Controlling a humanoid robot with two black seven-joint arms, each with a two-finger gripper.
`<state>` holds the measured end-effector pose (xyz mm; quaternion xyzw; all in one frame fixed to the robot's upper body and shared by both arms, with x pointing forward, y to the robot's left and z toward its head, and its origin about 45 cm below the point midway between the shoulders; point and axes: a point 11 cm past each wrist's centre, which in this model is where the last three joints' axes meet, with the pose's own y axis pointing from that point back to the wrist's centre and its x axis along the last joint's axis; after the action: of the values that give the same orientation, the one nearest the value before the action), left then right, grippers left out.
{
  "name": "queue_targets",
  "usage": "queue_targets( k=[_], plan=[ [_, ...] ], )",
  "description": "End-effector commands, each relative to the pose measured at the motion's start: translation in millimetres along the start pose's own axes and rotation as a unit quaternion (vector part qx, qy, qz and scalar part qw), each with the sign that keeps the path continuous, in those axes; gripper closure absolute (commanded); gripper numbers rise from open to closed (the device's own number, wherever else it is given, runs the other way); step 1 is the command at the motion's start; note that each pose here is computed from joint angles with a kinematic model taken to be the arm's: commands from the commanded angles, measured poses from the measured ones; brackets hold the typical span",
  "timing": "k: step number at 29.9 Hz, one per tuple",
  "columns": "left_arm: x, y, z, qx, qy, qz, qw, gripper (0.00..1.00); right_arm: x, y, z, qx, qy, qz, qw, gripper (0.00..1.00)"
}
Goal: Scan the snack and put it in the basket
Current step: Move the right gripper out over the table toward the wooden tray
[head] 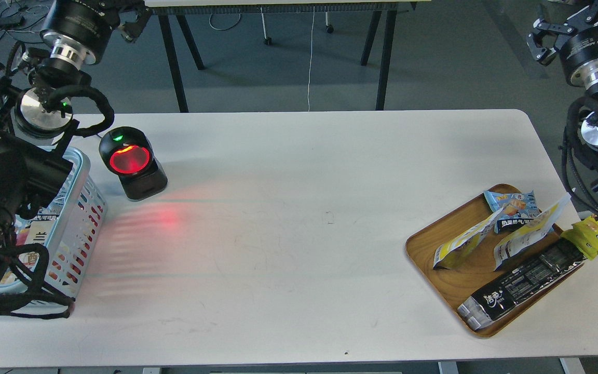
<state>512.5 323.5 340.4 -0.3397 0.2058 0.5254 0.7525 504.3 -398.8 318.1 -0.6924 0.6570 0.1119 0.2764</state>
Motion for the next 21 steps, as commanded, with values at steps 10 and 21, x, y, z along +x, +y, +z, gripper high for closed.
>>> queue_targets(
  k=[10, 21],
  plan=[
    [29, 14, 2, 0.010, -0.016, 0.048, 0.999, 0.00, -18, -8, -27, -0.002, 0.044, -0.073, 0.996, 0.01],
    [36, 26, 0, 0.018, -0.021, 0.042, 0.999, 0.00, -136, -14, -77, -0.029, 0.256, -0.297, 0.920, 0.01]
  ],
)
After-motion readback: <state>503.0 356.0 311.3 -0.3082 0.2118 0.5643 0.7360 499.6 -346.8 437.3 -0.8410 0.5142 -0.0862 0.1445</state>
